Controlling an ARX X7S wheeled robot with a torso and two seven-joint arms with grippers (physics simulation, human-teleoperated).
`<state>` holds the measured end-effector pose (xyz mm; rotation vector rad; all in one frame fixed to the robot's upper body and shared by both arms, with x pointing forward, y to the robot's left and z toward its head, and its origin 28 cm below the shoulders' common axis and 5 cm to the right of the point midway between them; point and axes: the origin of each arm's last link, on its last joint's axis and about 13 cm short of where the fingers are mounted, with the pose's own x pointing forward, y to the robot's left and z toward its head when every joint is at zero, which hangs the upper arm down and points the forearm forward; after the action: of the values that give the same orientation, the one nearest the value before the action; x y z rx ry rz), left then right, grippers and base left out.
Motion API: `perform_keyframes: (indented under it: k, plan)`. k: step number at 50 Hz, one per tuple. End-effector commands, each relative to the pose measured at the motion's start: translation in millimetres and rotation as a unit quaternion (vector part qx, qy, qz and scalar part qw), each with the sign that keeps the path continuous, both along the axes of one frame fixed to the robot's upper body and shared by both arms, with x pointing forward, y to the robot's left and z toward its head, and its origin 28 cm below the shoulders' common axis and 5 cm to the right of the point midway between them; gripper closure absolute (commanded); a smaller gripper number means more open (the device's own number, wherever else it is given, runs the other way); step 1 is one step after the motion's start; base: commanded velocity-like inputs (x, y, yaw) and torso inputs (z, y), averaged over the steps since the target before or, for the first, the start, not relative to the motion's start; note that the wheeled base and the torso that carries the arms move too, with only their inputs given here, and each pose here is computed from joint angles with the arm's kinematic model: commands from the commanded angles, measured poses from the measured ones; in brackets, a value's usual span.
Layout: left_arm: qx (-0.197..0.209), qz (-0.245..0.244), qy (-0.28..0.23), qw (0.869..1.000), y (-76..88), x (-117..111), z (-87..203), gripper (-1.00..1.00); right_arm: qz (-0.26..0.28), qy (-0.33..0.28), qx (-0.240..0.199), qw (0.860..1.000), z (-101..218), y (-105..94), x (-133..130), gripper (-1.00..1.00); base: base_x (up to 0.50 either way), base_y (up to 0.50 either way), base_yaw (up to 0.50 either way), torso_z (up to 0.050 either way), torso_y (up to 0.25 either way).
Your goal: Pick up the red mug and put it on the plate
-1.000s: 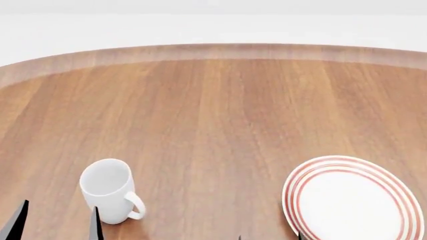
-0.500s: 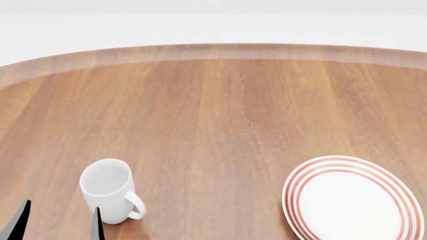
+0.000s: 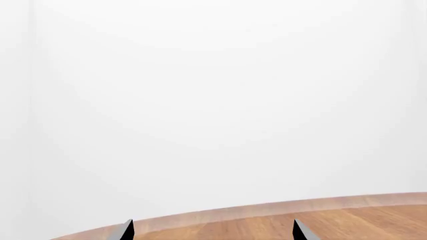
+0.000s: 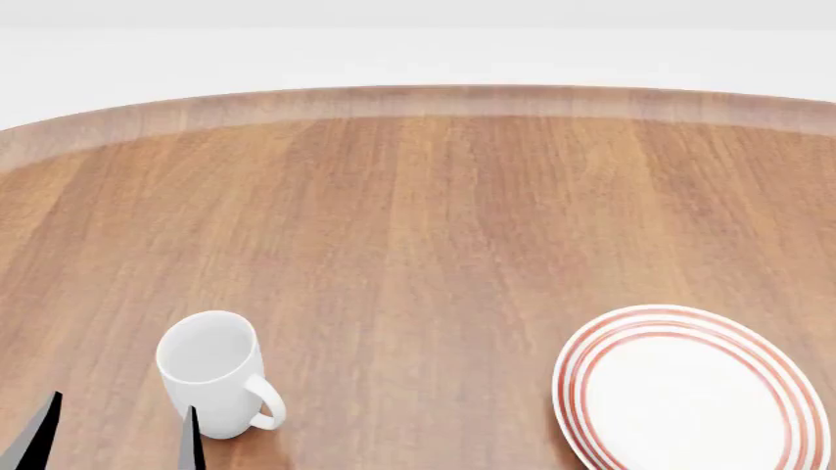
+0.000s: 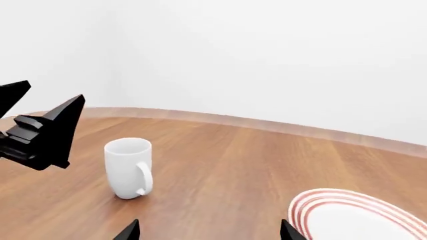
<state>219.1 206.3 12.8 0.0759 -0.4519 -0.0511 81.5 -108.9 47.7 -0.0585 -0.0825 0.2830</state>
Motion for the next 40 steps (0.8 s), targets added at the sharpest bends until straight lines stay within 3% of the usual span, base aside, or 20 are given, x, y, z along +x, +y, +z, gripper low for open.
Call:
perform_keyframes:
  k: [1, 40]
  plan:
    - [0.000, 0.000, 0.002, 1.000, 0.0, 0, 0, -1.00, 0.007, 0.020, 0.012, 1.000, -23, 0.3, -8, -1.00, 0.00, 0.00, 0.00, 0.000, 0.000]
    - [0.000, 0.000, 0.000, 1.000, 0.0, 0, 0, -1.00, 0.007, 0.055, 0.013, 0.998, -53, -7.1, -29, -1.00, 0.00, 0.00, 0.00, 0.000, 0.000]
